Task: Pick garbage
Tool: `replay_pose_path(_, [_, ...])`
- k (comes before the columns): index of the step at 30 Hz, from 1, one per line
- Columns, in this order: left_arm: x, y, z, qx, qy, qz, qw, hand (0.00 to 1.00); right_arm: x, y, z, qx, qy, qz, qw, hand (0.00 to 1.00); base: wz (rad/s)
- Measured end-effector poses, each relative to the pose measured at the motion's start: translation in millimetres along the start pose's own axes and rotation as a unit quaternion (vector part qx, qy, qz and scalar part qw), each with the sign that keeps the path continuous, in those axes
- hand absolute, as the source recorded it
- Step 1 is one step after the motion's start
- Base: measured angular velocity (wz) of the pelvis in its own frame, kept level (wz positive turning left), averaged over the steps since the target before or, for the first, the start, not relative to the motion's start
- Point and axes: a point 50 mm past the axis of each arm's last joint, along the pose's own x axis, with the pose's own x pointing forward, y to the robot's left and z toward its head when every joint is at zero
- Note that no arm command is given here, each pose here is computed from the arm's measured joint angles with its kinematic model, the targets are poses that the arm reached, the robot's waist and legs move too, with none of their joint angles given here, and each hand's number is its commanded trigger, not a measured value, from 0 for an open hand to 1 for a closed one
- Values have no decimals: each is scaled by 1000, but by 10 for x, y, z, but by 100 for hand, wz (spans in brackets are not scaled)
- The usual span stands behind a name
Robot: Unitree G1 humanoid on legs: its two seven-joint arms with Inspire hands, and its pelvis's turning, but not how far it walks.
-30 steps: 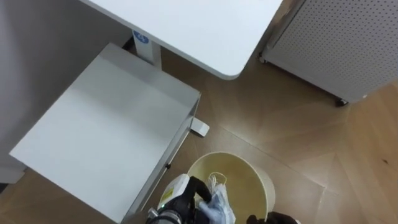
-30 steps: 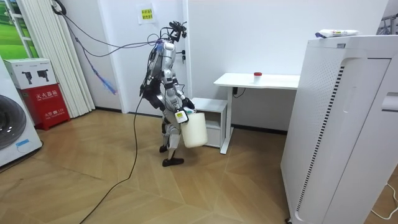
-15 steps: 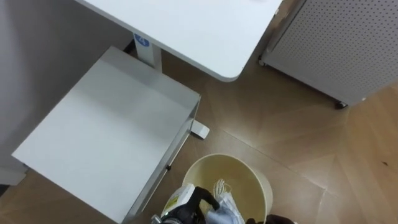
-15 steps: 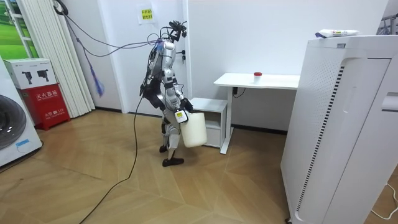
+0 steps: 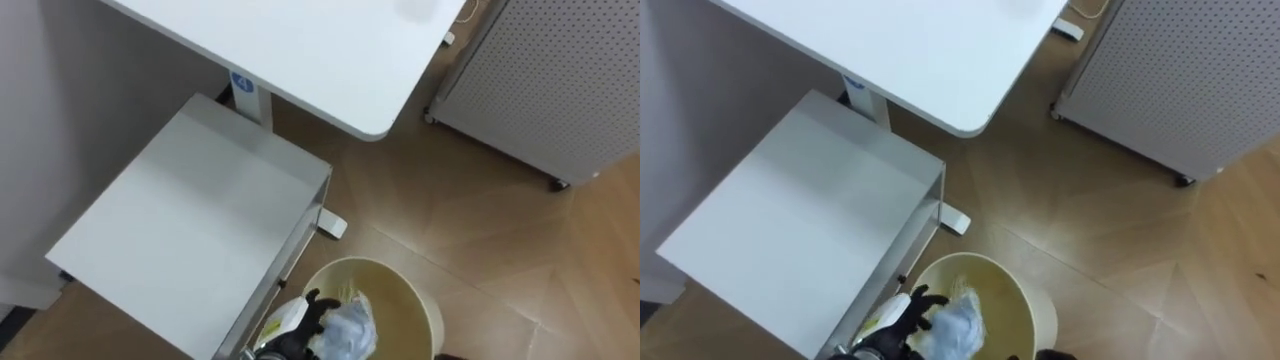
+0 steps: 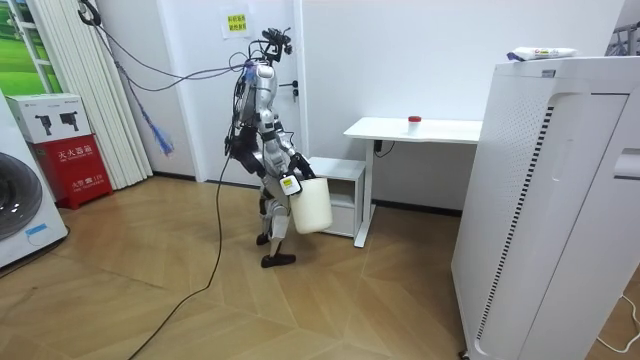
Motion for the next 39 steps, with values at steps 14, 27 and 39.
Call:
replay_pose_path(14, [-176,-188,-235,32,7,-73,997,0,-118,-327,-256,39,31,-11,999,100,-8])
replay_pose_path(27, [-240,68,-168,-3,-61,-16,998,0,-207,-529,-362,17,47,-31,998,100,-48])
replay_pose_path(39, [-544,538,-202,-60,-107,143,982,0,-353,-628,-544,25,45,-55,997,100,-40])
